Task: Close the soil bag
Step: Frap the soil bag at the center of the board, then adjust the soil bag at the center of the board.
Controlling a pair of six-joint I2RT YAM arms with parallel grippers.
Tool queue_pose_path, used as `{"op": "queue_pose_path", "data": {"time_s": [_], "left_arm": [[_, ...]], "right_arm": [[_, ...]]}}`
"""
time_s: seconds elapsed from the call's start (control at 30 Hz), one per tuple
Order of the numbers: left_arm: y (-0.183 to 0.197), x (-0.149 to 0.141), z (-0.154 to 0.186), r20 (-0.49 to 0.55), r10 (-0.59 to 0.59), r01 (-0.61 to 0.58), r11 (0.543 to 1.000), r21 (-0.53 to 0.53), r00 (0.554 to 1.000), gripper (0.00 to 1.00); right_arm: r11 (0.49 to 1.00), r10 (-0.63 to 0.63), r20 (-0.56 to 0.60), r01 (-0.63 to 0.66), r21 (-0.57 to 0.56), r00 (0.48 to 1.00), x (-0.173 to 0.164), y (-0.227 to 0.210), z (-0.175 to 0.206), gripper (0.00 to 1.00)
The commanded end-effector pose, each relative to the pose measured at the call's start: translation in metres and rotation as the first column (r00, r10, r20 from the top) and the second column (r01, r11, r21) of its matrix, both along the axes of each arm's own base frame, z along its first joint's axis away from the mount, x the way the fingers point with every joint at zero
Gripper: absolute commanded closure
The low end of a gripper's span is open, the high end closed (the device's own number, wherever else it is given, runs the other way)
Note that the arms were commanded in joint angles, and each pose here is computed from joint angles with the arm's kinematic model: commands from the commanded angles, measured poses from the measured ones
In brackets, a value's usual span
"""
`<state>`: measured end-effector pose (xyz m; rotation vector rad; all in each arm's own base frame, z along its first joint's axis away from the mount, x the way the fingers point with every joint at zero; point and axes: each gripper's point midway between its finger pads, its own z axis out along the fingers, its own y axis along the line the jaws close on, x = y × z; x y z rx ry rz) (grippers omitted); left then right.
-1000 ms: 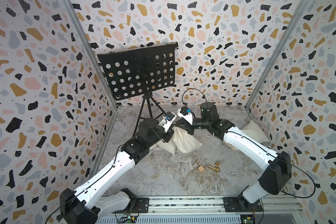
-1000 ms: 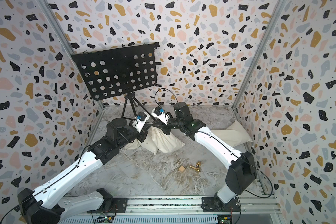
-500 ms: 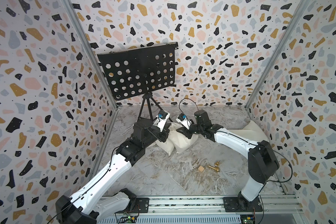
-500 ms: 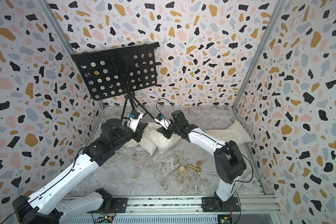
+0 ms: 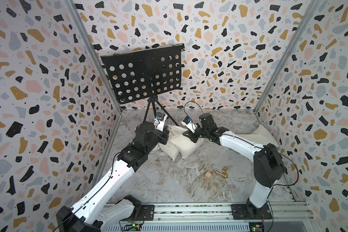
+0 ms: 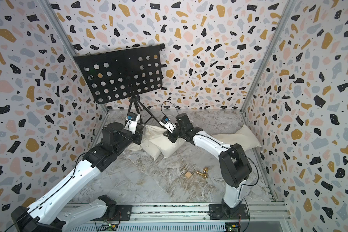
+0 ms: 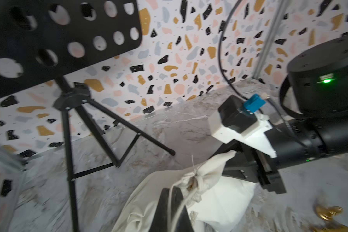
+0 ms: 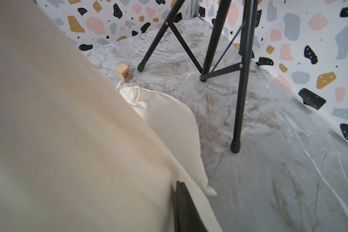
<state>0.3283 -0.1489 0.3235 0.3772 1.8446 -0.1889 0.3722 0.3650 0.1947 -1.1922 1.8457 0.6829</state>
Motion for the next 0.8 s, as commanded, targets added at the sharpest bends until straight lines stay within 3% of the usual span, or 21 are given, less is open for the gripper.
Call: {"op": "queue_pose_path", "data": {"time_s": [0.0,0.1,0.2,0.3,0.43,0.53,0.6,0.77], "left_arm": [[0.095,-0.009,0.052,0.181,0.417,-0.415,0.908,-0.051,0.891,1.00],[0.140,-0.016,0.022,0.119,0.573,-0.579,0.815,0.016,0.811,1.00],[0.176,-0.021,0.003,0.057,0.669,-0.671,0.741,0.027,0.741,1.00],[0.196,-0.029,0.002,0.076,0.735,-0.739,0.672,0.045,0.674,1.00],[0.209,-0.037,-0.002,0.101,0.778,-0.784,0.615,0.081,0.620,0.97],[0.212,-0.043,-0.013,0.096,0.791,-0.797,0.597,0.092,0.604,0.87],[0.211,-0.045,-0.022,0.088,0.788,-0.793,0.601,0.100,0.609,0.69],[0.206,-0.049,-0.022,0.102,0.772,-0.779,0.617,0.113,0.627,0.31]], "right_arm": [[0.997,-0.065,-0.050,0.063,-0.053,0.997,-0.001,-0.013,-0.003,0.68],[0.993,-0.101,-0.034,0.099,-0.056,0.994,-0.009,-0.029,0.014,0.50],[0.976,-0.195,-0.001,0.195,-0.095,0.981,-0.018,-0.070,0.037,0.35],[0.893,-0.402,0.089,0.412,-0.183,0.911,-0.008,-0.133,0.044,0.22],[0.631,-0.648,0.216,0.674,-0.384,0.730,0.006,-0.229,0.021,0.12],[0.366,-0.686,0.381,0.746,-0.556,0.620,0.009,-0.287,-0.012,0.03],[0.255,-0.681,0.426,0.739,-0.623,0.595,0.011,-0.306,-0.032,0.01],[0.087,-0.643,0.472,0.670,-0.738,0.603,0.017,-0.329,-0.081,0.01]]}}
